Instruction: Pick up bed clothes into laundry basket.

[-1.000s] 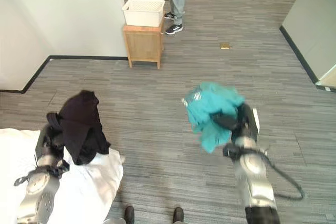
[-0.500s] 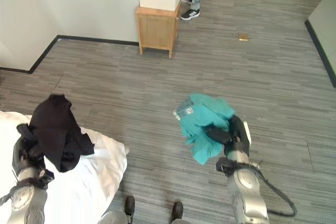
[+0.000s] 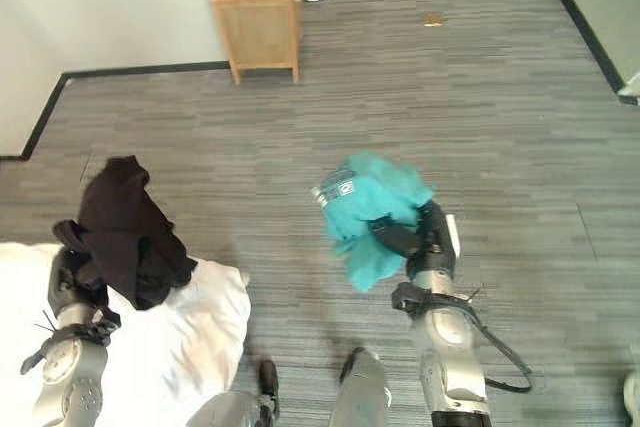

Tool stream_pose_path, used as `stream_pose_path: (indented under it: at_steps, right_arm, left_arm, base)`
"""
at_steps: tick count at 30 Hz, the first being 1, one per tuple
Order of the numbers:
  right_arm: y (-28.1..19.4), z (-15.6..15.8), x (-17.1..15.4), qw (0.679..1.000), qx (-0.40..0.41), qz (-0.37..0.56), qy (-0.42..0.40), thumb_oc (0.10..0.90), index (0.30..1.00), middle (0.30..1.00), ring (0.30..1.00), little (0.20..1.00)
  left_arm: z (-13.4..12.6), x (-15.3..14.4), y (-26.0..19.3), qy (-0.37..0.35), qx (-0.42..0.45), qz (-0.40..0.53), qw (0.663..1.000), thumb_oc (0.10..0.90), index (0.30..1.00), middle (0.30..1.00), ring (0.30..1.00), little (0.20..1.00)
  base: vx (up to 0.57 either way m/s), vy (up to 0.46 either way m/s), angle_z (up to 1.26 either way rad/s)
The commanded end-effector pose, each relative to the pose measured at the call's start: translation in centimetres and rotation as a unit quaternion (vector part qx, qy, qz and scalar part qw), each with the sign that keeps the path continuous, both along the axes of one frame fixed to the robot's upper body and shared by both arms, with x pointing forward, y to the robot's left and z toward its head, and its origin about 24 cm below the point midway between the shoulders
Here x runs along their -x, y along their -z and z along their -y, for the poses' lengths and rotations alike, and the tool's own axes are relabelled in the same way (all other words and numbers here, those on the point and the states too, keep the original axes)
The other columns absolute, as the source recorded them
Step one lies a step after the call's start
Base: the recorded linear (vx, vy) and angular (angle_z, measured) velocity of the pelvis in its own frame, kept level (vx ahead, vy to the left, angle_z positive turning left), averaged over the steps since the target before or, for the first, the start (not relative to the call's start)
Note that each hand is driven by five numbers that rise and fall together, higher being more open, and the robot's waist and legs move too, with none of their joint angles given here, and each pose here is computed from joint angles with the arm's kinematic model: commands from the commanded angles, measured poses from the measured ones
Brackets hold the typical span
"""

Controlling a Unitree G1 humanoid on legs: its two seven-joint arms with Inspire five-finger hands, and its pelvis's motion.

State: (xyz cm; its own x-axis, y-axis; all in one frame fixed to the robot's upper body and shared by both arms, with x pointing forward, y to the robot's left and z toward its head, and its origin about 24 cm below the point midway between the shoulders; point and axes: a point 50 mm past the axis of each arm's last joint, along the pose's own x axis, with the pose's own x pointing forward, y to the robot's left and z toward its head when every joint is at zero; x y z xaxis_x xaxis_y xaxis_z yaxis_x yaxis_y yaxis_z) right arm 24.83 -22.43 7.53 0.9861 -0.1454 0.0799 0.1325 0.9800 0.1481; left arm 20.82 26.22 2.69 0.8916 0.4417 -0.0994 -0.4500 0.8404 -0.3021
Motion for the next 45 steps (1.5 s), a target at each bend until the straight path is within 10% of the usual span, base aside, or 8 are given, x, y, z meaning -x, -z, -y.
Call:
stream_pose_path:
  at_steps: [1, 14, 29, 45]
  right_arm:
    - [-7.5, 1.3, -1.1, 0.983, 0.023, 0.180, 0.019, 0.400, 0.300, 0.300, 0.300, 0.300]
    - [-5.0, 6.0, 1.4, 0.986, 0.012, 0.129, 0.107, 0.400, 0.300, 0.300, 0.300, 0.300]
    - [-2.9, 1.2, 0.9, 0.992, -0.056, 0.110, -0.003, 0.400, 0.300, 0.300, 0.300, 0.300]
    - [-4.7, 3.3, 1.3, 0.989, 0.002, 0.134, 0.058, 0.400, 0.300, 0.300, 0.300, 0.300]
  left_arm:
    - [-2.9, -0.5, -7.7, -0.008, -0.122, 0.146, 0.982, 0.400, 0.300, 0.300, 0.300, 0.300]
    - [-2.4, -1.1, -9.8, -0.008, -0.107, 0.215, 0.971, 0.400, 0.300, 0.300, 0.300, 0.300]
    - [-6.8, 2.4, -11.5, -0.126, -0.215, 0.186, 0.950, 0.400, 0.300, 0.300, 0.300, 0.300]
    - [-2.9, -0.9, -12.1, -0.038, -0.153, 0.246, 0.956, 0.400, 0.300, 0.300, 0.300, 0.300]
  base:
    - [0.61, -0.317, 0.42]
    - [0.46, -0.371, 0.46]
    - [0.58, 0.073, -0.22]
    - [0.49, 0.021, 0.70]
